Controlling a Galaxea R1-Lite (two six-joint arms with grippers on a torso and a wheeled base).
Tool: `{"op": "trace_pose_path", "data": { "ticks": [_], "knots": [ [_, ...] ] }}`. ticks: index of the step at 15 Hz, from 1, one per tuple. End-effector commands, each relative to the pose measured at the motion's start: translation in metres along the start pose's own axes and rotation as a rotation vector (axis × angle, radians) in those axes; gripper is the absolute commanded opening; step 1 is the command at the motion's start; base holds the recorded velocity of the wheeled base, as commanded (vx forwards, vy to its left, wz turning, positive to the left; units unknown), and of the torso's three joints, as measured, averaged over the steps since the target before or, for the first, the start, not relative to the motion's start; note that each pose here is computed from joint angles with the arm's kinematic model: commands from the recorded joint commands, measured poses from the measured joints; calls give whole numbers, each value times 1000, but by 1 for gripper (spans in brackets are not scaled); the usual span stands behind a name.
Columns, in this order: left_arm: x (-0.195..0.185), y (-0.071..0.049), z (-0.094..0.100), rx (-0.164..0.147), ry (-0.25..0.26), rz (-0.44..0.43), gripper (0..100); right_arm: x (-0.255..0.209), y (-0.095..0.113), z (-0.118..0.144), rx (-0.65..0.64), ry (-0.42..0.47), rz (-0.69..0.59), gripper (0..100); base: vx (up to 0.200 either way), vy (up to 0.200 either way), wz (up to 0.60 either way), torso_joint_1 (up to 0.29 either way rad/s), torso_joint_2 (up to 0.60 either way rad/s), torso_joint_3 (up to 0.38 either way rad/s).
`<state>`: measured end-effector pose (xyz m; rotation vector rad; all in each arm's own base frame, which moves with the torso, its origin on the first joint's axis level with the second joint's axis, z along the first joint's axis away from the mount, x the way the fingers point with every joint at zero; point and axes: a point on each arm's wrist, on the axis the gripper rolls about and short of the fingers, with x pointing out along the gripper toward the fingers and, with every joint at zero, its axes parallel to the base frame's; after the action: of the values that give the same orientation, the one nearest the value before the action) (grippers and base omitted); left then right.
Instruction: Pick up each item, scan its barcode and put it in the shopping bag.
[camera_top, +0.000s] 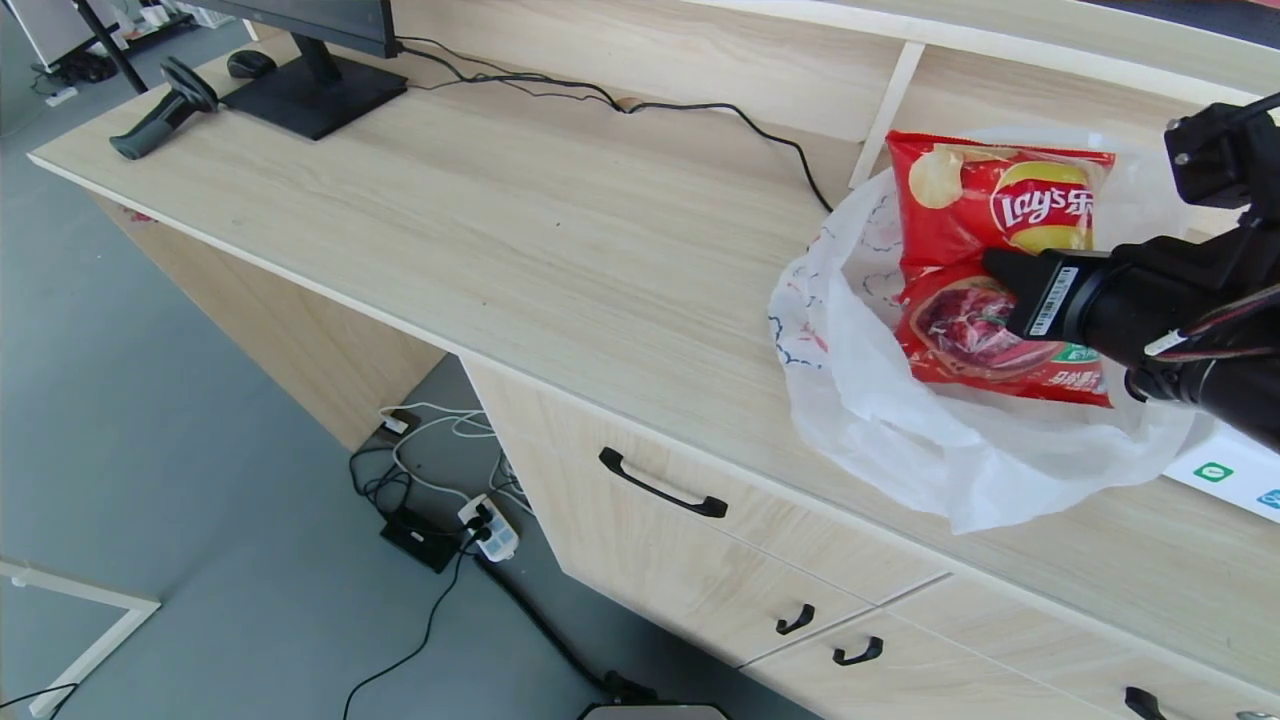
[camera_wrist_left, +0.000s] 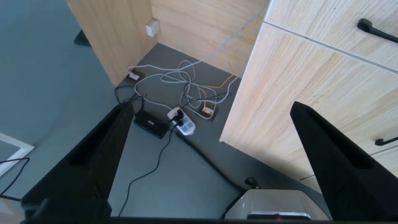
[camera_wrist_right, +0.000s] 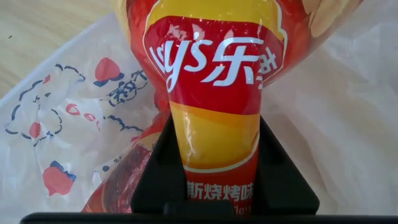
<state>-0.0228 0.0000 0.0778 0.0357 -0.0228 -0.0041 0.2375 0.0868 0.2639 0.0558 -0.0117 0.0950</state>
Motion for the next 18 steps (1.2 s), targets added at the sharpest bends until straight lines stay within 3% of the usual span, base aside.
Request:
{"op": "trace_pose_path", "data": {
  "ticks": [1,7,11,15,16,18],
  "knots": [
    [0,0,0,1,1,0,100,-5,1,-3,5,9,11,0,0,0,0,0,0,0],
    [0,0,0,3,0,0,100,-2,-1,-14,-1,48,-2,0,0,0,0,0,0,0],
    [0,0,0,1,0,0,100,10,-20,-15,-16,53,-79,0,0,0,0,0,0,0],
    [0,0,0,0,1,0,100,13,-19,-23,-15,82,-76,0,0,0,0,0,0,0],
    [0,0,0,0,1,1,100,12,-19,-23,-14,82,-72,100,0,0,0,0,0,0],
    [0,0,0,0,3,0,100,12,-19,-19,-10,68,-49,100,0,0,0,0,0,0]
  ]
}}
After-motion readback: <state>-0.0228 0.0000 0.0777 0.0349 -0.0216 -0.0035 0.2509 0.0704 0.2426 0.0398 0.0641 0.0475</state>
